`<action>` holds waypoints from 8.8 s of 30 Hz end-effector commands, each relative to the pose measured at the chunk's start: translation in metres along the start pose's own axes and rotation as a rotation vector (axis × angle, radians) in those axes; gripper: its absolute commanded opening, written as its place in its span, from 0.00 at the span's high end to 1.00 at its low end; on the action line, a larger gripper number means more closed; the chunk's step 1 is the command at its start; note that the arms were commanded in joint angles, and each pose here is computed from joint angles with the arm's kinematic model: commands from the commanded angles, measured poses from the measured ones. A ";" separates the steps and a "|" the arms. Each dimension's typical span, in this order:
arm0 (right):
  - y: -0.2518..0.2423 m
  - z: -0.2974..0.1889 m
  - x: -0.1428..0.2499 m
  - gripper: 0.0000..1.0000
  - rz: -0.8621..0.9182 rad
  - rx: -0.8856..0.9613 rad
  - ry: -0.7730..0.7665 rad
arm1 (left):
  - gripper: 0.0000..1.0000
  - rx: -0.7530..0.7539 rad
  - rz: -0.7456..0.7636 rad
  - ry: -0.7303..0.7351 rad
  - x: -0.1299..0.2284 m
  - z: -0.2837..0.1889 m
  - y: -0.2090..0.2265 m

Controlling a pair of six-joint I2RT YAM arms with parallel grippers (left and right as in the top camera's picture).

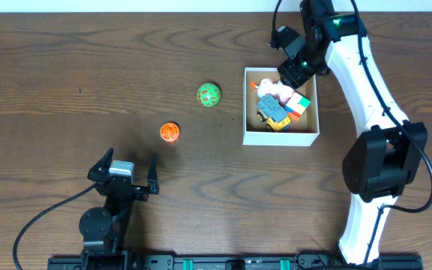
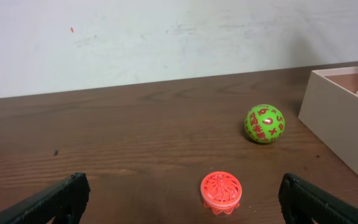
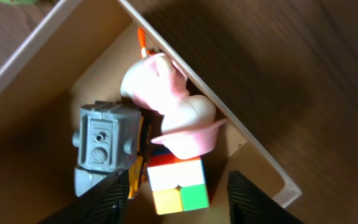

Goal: Pack container
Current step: 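Carry the duck with the right gripper and drop it into the box, then withdraw the right gripper to the right side of the box, then reach the left gripper forward toward the green numbered ball, then lower the left gripper over the green ball and close on it, then carry the green ball with the left gripper over the box and release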

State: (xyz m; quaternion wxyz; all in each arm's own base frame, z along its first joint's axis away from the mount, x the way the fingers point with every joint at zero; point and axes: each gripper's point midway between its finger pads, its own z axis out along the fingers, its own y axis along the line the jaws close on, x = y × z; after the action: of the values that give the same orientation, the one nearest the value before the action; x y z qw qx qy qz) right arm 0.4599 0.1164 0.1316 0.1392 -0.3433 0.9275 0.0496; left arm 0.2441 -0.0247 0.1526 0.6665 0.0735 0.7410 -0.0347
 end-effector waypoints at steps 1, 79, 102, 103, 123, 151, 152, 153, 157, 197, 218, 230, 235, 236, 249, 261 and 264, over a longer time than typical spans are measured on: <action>0.016 -0.026 -0.030 0.39 0.045 0.000 -0.095 | 0.02 0.005 -0.003 0.049 0.016 0.001 -0.001; -0.143 0.011 0.160 0.01 0.921 0.262 0.024 | 0.02 0.188 0.036 -0.096 -0.058 -0.010 -0.030; -0.142 0.011 0.160 0.01 0.920 0.262 0.024 | 0.02 0.211 -0.092 0.543 -0.136 0.083 -0.026; -0.142 0.011 0.160 0.01 0.920 0.262 0.024 | 0.02 0.239 -0.085 0.582 -0.136 0.085 -0.034; -0.142 0.011 0.160 0.01 0.920 0.262 0.024 | 0.02 0.035 -0.059 0.808 -0.083 0.168 -0.057; -0.142 0.011 0.160 0.01 0.920 0.262 0.024 | 0.02 0.164 0.098 0.983 0.027 0.250 -0.133; -0.142 0.011 0.160 0.01 0.920 0.262 0.024 | 0.02 0.164 0.098 0.983 0.027 0.250 -0.133; -0.142 0.011 0.160 0.01 0.920 0.262 0.024 | 0.02 0.163 0.099 0.988 0.028 0.249 -0.133; -0.142 0.011 0.160 0.01 0.920 0.262 0.024 | 0.02 0.157 0.101 1.015 0.038 0.244 -0.129; -0.142 0.011 0.160 0.01 0.920 0.262 0.024 | 0.02 0.161 0.132 1.112 0.094 0.245 -0.130; -0.142 0.011 0.160 0.01 0.920 0.262 0.024 | 0.25 0.161 0.128 1.093 0.092 0.249 -0.131; -0.142 0.011 0.159 0.01 0.919 0.262 0.024 | 0.46 0.158 0.130 1.088 0.091 0.250 -0.131; -0.142 0.011 0.160 0.01 0.920 0.262 0.024 | 0.46 0.173 0.145 1.039 0.070 0.255 -0.131; -0.142 0.011 0.160 0.01 0.920 0.262 0.024 | 0.46 0.173 0.142 1.023 0.062 0.256 -0.131; -0.142 0.011 0.160 0.01 0.920 0.262 0.024 | 0.46 0.223 0.062 0.695 -0.099 0.228 -0.141; -0.142 0.011 0.159 0.01 0.919 0.262 0.024 | 0.46 0.606 0.061 0.592 -0.135 0.178 -0.262; -0.142 0.011 0.160 0.01 0.920 0.262 0.024 | 0.46 0.649 0.080 0.590 -0.130 0.171 -0.284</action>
State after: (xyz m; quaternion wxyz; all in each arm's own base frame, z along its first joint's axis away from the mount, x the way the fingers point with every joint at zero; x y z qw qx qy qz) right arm 0.4413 -0.0861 0.0766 0.1368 0.1229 0.9828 -0.0158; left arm 0.3889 -0.3209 0.2532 0.3770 0.2990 0.8537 -0.1993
